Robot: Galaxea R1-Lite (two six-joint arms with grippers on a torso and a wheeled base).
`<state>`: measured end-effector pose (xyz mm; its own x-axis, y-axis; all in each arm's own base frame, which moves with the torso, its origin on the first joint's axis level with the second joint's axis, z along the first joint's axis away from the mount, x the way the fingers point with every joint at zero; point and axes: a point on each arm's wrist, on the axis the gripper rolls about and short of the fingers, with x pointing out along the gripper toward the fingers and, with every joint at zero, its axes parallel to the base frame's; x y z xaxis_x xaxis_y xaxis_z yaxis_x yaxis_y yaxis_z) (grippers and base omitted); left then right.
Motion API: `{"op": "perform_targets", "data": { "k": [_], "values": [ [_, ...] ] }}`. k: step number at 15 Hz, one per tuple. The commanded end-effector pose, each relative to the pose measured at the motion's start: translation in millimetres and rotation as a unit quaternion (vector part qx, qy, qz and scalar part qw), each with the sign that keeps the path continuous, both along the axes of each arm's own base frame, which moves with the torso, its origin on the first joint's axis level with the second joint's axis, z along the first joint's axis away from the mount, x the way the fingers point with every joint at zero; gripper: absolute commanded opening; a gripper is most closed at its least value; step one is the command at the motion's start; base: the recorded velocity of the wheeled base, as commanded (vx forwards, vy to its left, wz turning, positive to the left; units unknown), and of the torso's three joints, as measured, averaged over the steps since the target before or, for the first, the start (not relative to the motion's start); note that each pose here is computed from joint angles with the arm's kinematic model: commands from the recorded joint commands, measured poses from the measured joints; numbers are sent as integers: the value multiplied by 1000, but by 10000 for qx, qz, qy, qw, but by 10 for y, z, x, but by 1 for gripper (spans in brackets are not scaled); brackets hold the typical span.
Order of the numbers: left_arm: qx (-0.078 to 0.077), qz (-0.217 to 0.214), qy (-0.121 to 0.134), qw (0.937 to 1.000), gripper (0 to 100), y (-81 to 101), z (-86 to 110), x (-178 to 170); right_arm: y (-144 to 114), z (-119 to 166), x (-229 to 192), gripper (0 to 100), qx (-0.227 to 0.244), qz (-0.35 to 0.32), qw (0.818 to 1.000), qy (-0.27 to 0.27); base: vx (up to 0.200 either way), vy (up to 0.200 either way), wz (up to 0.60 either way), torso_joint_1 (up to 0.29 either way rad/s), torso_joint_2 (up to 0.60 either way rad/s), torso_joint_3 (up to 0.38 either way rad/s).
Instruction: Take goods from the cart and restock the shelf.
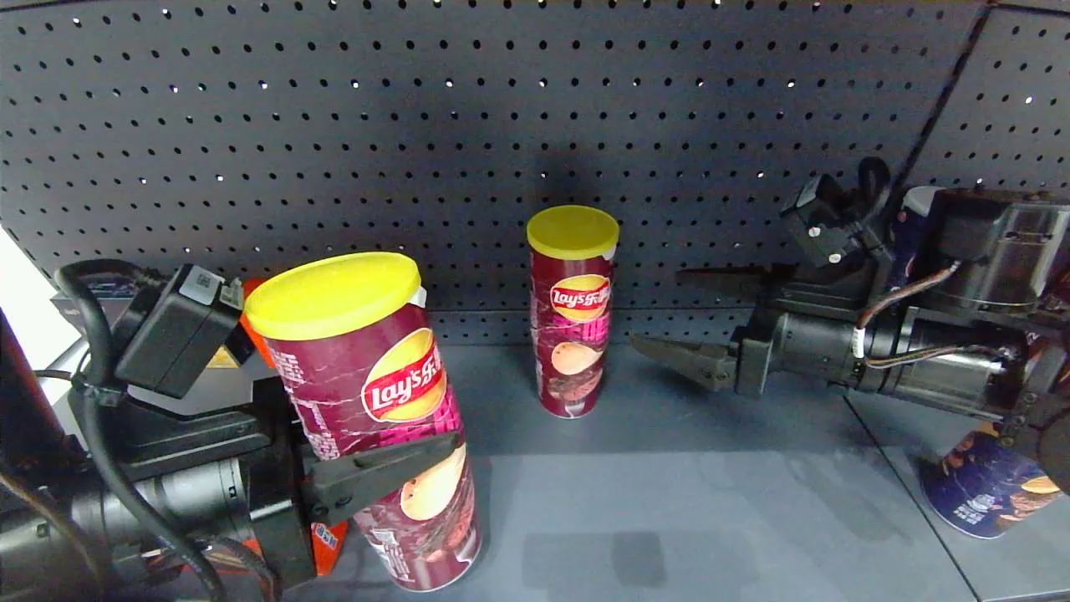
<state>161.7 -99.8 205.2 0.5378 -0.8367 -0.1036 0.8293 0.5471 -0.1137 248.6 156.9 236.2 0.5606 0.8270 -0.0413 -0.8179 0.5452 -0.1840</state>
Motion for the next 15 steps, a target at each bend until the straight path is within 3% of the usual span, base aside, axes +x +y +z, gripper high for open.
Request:
{"op": "perform_targets", "data": {
  "k": [1, 15],
  "values": [
    [2, 29, 9, 10000, 0, 8, -4, 7, 101, -207, 189, 100, -27, 181, 9998, 77, 0, 0, 0, 0, 0, 0],
    [5, 36, 15, 10000, 0, 11, -8, 8, 317, -404, 477, 100, 24, 1045, 9945, 58, 0, 0, 0, 0, 0, 0]
  ]
}}
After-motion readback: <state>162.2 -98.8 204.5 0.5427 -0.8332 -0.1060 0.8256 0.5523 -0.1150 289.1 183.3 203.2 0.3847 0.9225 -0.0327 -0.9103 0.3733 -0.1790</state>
